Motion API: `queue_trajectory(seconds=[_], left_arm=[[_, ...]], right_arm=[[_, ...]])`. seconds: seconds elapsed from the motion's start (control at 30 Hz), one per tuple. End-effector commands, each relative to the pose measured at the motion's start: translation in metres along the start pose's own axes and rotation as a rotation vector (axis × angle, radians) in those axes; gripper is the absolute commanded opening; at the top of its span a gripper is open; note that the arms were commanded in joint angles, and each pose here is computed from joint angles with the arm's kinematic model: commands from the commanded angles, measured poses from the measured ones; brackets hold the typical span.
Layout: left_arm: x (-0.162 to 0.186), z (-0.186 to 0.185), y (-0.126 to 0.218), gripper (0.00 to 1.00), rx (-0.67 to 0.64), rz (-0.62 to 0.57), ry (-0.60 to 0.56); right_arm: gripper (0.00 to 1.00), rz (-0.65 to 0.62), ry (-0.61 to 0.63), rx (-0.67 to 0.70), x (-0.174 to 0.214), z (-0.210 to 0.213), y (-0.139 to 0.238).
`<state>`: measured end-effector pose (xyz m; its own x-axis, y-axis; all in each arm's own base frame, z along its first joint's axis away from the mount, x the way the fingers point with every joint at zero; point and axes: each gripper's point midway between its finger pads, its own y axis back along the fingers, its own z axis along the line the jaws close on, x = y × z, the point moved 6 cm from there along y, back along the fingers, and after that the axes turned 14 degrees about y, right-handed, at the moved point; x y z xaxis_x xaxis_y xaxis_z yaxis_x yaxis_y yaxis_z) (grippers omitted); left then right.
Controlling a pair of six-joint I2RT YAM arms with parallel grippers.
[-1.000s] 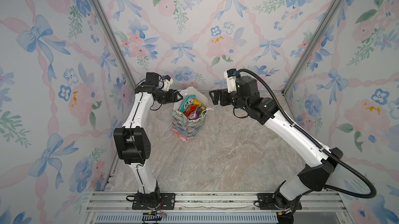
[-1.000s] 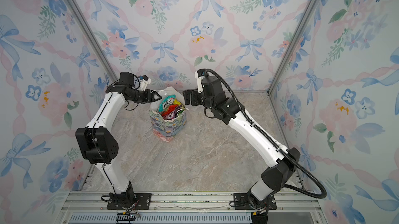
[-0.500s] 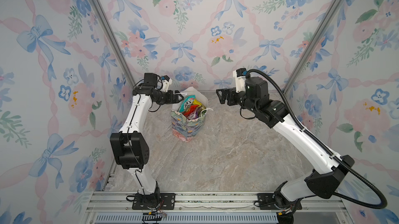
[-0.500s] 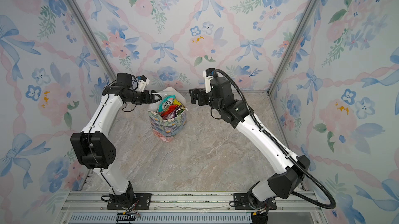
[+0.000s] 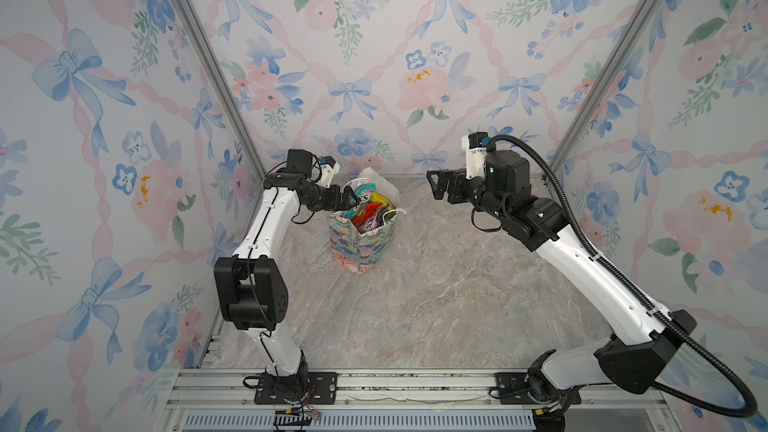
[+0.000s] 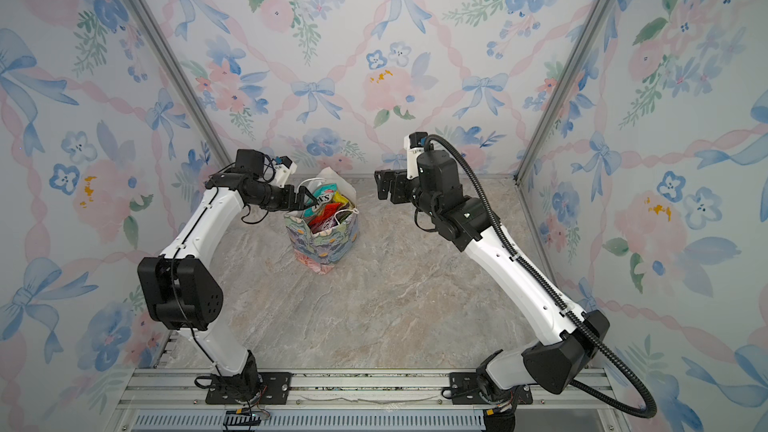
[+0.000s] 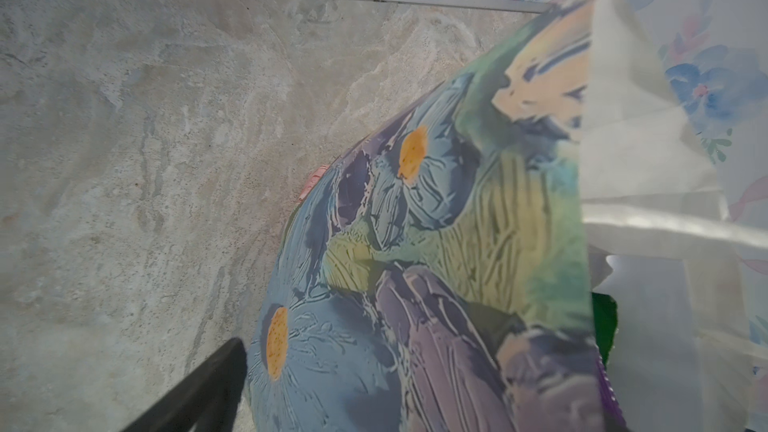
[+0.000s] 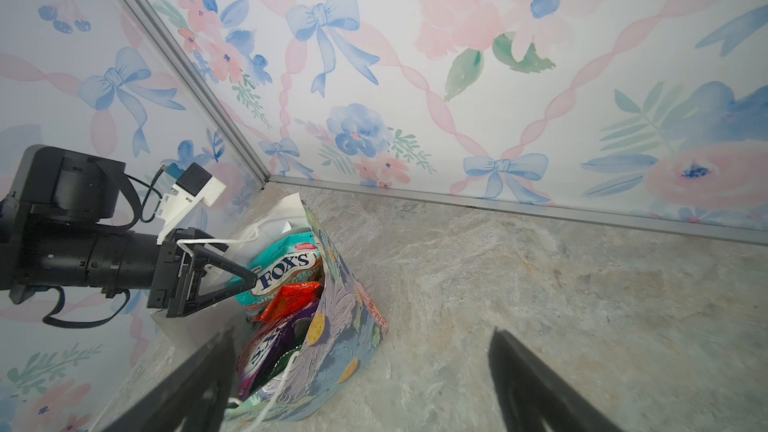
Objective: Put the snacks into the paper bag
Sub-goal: 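Withdraw the right gripper from the bag while the left gripper holds the rim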
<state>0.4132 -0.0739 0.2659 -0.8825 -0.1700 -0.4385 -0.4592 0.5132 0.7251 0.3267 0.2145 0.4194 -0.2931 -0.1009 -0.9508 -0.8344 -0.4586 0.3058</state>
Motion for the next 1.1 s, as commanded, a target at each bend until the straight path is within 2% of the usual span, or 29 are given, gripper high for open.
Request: queue_trajectory(seconds=[0.0, 0.43, 0.6, 0.8, 1.07], left_arm=[[0.006, -0.004, 0.004, 0.98, -0.026, -0.001, -0.067], [0.012, -0.026, 0.027, 0.98, -0.015, -0.057, -0.232], [0.013, -0.019, 0.026, 0.98, -0.069, -0.063, -0.232], [0.021, -0.016, 0.014, 0.98, -0.074, -0.024, -0.243], [0.019, -0.028, 0.033, 0.98, -0.064, -0.085, -0.302]], right_arm=[[0.97, -0.037, -0.015, 0.007, -0.006, -0.005, 0.011], [0.97, -0.051, -0.029, 0.028, -0.006, -0.017, 0.016], [0.97, -0.058, -0.034, 0.033, -0.006, -0.019, 0.019], [0.97, -0.053, -0.041, 0.031, -0.004, -0.02, 0.018], [0.97, -0.052, -0.045, 0.032, -0.005, -0.023, 0.015]])
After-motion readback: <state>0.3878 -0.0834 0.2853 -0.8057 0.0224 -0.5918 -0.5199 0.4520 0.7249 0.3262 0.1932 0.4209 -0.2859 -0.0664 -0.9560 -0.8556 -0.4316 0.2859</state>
